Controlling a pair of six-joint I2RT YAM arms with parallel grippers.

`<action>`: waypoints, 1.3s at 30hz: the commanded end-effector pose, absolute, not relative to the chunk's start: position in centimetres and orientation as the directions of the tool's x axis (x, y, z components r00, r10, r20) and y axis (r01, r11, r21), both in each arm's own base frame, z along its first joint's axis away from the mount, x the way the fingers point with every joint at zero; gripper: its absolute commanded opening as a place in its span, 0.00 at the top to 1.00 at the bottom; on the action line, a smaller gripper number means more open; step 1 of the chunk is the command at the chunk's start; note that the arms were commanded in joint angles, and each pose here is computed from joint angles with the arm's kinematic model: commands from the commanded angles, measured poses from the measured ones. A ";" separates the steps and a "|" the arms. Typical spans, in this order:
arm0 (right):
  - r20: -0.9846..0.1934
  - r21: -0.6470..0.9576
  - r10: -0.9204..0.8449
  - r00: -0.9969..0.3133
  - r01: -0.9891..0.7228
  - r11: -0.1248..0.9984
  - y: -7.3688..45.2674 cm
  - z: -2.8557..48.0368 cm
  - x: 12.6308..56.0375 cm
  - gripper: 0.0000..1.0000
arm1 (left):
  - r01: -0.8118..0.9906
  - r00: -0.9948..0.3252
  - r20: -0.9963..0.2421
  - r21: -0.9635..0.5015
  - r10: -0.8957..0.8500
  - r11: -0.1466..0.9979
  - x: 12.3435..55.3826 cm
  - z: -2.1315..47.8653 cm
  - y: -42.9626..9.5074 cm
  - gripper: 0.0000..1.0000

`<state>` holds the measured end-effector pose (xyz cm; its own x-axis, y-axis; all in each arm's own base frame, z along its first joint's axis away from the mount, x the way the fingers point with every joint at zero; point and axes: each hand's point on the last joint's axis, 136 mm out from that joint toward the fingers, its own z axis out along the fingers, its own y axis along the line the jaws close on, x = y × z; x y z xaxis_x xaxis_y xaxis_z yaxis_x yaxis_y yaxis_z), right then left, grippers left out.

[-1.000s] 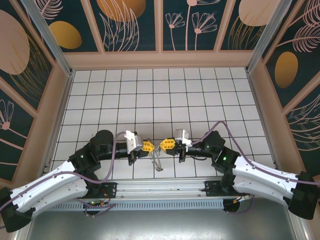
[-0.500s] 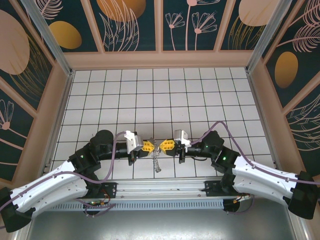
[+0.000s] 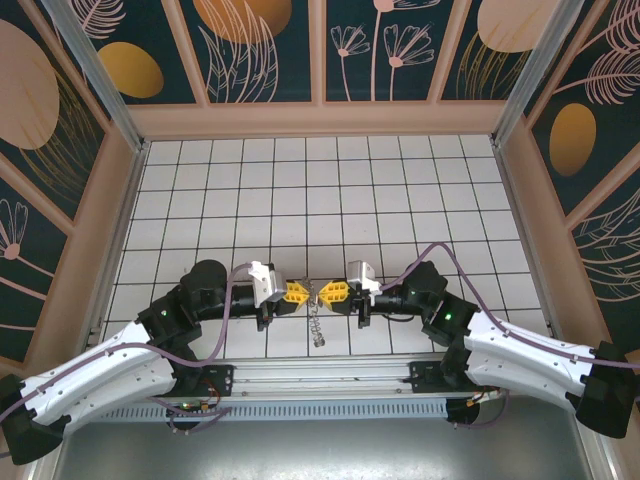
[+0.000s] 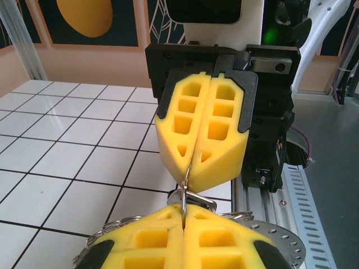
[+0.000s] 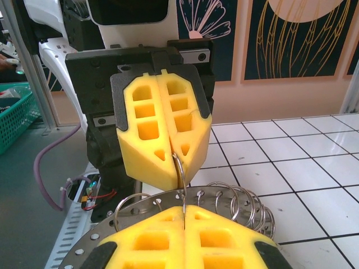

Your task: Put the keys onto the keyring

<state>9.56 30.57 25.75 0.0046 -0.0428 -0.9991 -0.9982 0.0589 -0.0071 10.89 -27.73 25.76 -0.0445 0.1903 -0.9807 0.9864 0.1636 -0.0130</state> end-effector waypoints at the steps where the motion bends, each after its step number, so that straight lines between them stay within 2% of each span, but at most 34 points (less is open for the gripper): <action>1: -0.999 -0.034 -0.003 0.034 -0.999 0.037 30.8 27.4 9.1 1.00 | 0.989 0.005 -0.991 0.024 0.135 0.143 10.6 28.2 -27.9 1.00; 39: -0.998 -0.044 0.034 0.045 -0.999 0.022 31.1 28.3 9.0 1.00 | 0.990 -0.002 -0.990 0.018 0.143 0.141 10.6 27.9 -28.0 1.00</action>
